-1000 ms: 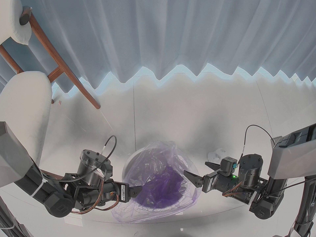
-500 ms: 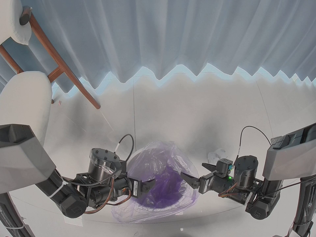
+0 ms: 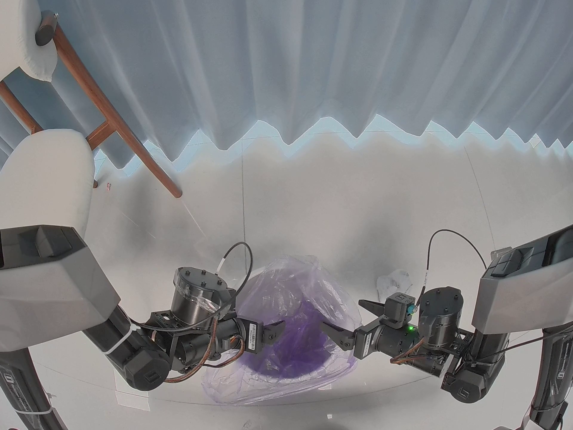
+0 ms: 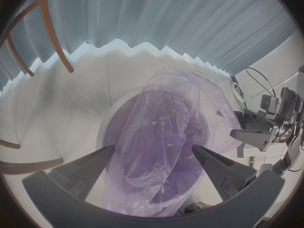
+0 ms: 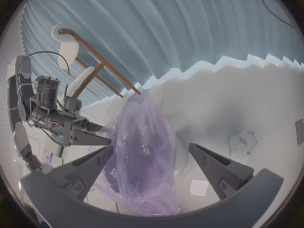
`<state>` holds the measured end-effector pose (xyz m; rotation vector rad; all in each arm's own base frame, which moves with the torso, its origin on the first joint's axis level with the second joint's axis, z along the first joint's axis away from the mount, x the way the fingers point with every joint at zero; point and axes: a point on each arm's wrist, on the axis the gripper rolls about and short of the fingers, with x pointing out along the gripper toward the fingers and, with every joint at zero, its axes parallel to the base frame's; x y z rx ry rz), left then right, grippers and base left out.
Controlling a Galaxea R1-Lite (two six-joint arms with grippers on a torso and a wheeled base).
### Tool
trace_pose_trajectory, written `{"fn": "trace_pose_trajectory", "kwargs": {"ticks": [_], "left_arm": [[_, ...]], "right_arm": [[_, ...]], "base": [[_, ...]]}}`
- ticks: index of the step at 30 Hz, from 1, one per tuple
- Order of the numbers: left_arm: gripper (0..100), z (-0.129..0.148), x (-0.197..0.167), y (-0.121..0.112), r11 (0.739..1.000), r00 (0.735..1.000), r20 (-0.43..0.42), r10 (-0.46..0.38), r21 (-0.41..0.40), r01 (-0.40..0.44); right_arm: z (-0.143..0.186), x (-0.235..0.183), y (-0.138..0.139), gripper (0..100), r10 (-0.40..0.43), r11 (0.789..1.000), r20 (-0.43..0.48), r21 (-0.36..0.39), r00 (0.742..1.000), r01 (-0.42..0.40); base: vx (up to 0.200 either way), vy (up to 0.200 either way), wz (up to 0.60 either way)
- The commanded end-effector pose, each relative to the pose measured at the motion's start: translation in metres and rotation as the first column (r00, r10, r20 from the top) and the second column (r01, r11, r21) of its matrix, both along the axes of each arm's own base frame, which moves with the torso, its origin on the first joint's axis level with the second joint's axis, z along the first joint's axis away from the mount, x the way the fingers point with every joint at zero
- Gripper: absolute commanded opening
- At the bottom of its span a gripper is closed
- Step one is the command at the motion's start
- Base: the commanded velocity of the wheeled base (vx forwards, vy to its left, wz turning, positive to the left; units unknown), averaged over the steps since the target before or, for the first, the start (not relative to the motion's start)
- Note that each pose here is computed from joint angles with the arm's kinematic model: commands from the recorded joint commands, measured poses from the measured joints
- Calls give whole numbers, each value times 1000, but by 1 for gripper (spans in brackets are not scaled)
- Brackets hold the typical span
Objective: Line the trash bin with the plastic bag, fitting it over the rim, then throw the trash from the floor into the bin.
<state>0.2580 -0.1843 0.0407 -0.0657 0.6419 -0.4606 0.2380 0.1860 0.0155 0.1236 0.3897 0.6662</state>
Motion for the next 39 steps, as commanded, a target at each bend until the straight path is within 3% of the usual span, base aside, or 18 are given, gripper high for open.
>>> {"fn": "trace_pose_trajectory", "kwargs": {"ticks": [1,10,11,12,18,24,26,32,35,39], "left_arm": [[100,-4,1,-1,1000,1000,-8,1,4,-1],[100,-8,2,-1,1000,1000,-13,11,17,-11],[0,-9,3,-2,1000,1000,-14,14,20,-14],[0,-8,4,-3,1000,1000,-5,16,16,-16],[0,1,13,-9,999,998,43,54,-7,-53],[0,8,15,-10,993,994,49,93,-80,-89],[0,10,15,-9,992,994,57,95,-87,-90],[0,20,16,0,988,990,77,122,-107,-113],[0,24,21,11,982,984,84,159,-115,-149],[0,25,31,28,973,974,84,211,-117,-200]], "right_arm": [[-1,1,2,100,3,1000,7,7,1000,-3],[-3,2,2,100,0,1000,0,7,1000,0],[-4,1,2,100,-2,1000,-3,8,1000,2],[-3,2,2,0,-2,1000,-1,9,1000,2],[-1,4,1,0,-17,999,-4,30,1000,17],[3,19,-2,0,-84,990,-24,112,996,86],[7,28,-3,0,-118,980,-24,157,993,120],[14,47,1,0,-174,922,-100,334,980,198],[12,55,2,0,-184,900,-130,376,974,220],[1,69,0,0,-210,892,-136,379,968,246]], "base": [[0,0,0],[0,0,0],[0,0,0],[0,0,0],[0,0,0],[0,0,0],[0,0,0],[0,0,0],[0,0,0],[0,0,0]]}}
